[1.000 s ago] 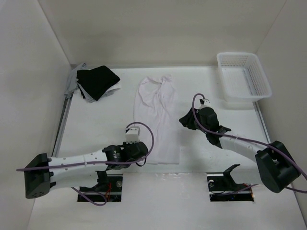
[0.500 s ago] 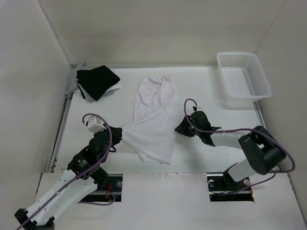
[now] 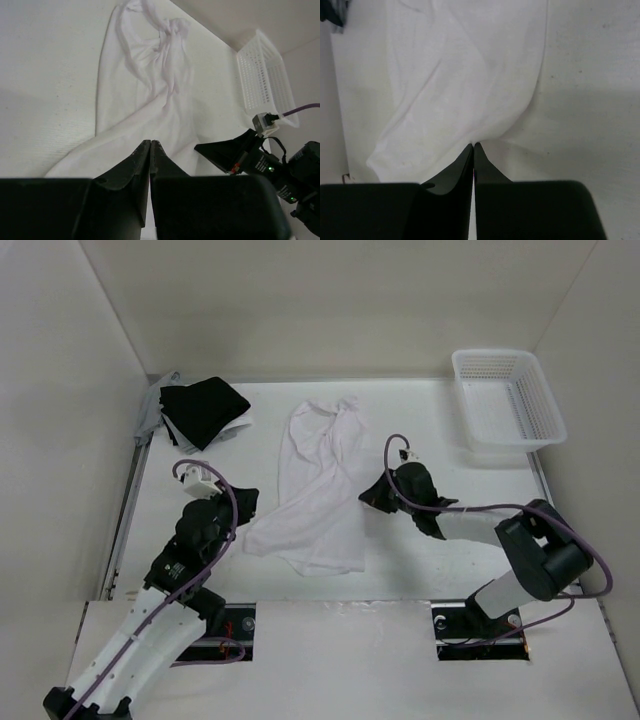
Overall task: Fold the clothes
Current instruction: Flatten the tank top out
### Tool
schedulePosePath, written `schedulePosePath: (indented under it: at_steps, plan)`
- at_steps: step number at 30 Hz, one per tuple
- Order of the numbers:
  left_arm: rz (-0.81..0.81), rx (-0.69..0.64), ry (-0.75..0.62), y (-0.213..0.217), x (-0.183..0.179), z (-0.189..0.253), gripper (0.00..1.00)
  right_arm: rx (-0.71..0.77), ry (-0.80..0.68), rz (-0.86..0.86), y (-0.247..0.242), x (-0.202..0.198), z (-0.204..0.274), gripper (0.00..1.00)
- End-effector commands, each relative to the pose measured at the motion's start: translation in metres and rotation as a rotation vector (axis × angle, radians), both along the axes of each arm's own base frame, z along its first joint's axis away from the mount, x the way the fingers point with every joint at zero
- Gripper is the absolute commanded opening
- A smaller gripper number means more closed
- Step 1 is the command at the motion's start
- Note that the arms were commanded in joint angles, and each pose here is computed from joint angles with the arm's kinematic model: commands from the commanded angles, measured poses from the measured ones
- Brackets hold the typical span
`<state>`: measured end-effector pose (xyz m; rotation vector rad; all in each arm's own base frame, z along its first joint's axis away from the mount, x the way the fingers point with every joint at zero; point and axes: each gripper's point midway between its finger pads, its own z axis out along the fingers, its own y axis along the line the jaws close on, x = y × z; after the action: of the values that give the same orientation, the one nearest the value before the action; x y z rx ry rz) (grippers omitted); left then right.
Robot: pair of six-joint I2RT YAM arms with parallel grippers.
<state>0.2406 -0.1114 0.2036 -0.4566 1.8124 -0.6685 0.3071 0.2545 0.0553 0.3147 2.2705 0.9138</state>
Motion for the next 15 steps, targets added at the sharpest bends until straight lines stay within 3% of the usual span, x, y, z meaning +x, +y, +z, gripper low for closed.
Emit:
schedulePosePath:
  at_steps: [1,3,5,8,12,15]
  plan:
    - [-0.062,0.056,0.017,-0.006,-0.001,-0.007,0.05,0.026,-0.113,-0.02,-0.007,0.018,0.039,0.09]
    - [-0.048,0.093,0.106,0.0,-0.008,-0.04,0.08,-0.015,-0.11,-0.037,-0.017,0.021,0.034,0.14]
    - [-0.028,0.114,0.179,0.008,-0.018,-0.065,0.18,-0.047,-0.105,-0.076,-0.032,0.028,0.031,0.17]
    - [-0.019,0.101,0.235,0.003,-0.03,-0.083,0.32,-0.048,-0.119,-0.103,-0.043,0.029,0.039,0.31]
    - [-0.002,0.124,0.317,0.004,-0.042,-0.106,0.38,-0.061,-0.101,-0.064,-0.04,0.017,0.034,0.44]
    - [0.045,0.121,0.335,0.01,-0.043,-0.11,0.41,-0.078,-0.026,0.042,-0.02,0.002,0.009,0.47]
